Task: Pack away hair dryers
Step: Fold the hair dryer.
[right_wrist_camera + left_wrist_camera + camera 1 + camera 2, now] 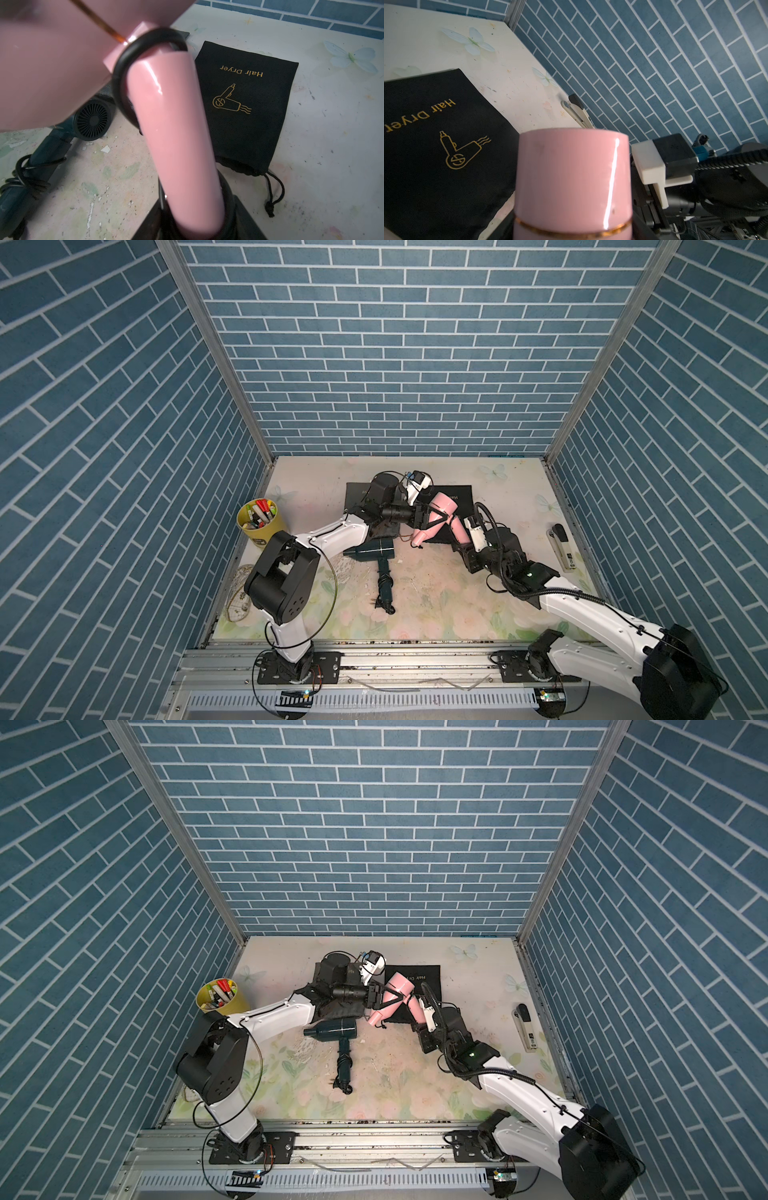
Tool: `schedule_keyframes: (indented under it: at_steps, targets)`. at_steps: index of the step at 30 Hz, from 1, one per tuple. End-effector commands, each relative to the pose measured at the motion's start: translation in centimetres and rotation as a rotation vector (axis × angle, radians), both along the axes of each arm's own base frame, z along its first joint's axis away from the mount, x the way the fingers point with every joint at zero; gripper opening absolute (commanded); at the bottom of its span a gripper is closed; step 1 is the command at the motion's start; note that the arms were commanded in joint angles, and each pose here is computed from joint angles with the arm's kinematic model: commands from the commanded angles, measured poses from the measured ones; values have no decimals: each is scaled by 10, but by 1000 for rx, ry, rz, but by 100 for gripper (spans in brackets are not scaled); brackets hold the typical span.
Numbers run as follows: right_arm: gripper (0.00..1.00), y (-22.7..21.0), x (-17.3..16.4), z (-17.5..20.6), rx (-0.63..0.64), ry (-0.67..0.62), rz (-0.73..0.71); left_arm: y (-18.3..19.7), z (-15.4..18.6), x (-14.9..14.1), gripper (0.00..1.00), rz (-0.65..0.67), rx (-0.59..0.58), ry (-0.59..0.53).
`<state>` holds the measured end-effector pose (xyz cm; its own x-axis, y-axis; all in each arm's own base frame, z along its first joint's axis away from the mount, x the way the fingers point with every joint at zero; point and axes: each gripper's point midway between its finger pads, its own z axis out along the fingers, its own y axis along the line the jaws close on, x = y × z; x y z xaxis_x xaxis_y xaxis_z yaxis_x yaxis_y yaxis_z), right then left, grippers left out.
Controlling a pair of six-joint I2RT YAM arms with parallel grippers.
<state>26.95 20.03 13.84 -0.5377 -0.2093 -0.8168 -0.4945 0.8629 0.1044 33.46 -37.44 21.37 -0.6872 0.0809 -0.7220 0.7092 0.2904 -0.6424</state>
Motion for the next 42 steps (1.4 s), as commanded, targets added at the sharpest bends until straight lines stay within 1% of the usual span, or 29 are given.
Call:
schedule_keyframes:
  at_steps: [1,9,12,15,16,17,19,20,22,27,30,33,38,42]
  targets:
    - [22,74,-22,81,359,-102,261,-33,73,-19,9,-16,-196,-199]
    - [22,84,-19,86,431,-91,257,-36,59,-20,8,28,-213,-182]
    - [25,77,-17,76,376,-80,226,-33,56,-20,8,29,-207,-177]
    - [34,54,-15,59,279,-68,134,-23,53,-14,8,60,-185,-169]
    - [40,43,-14,53,240,-66,92,-19,52,-11,8,71,-169,-164]
    - [48,33,-13,48,208,-65,59,-16,49,-8,7,81,-146,-164]
    - [59,20,-15,43,178,-62,17,-13,42,-5,7,98,-94,-165]
    - [63,15,-17,42,171,-57,9,-12,41,-5,7,101,-73,-167]
    - [66,12,-21,44,182,-58,16,-12,41,-5,7,96,-63,-170]
    - [68,10,-25,46,212,-54,43,-13,45,-11,7,65,-74,-175]
    - [68,7,-23,50,255,-44,50,-12,44,-17,7,36,-68,-183]
    - [67,4,-21,53,302,-33,60,-9,48,-19,7,21,-91,-185]
    - [61,-1,-18,49,313,-10,58,-9,61,-24,7,-9,-124,-199]
    - [58,1,-16,50,352,2,70,-13,67,-28,7,-40,-161,-195]
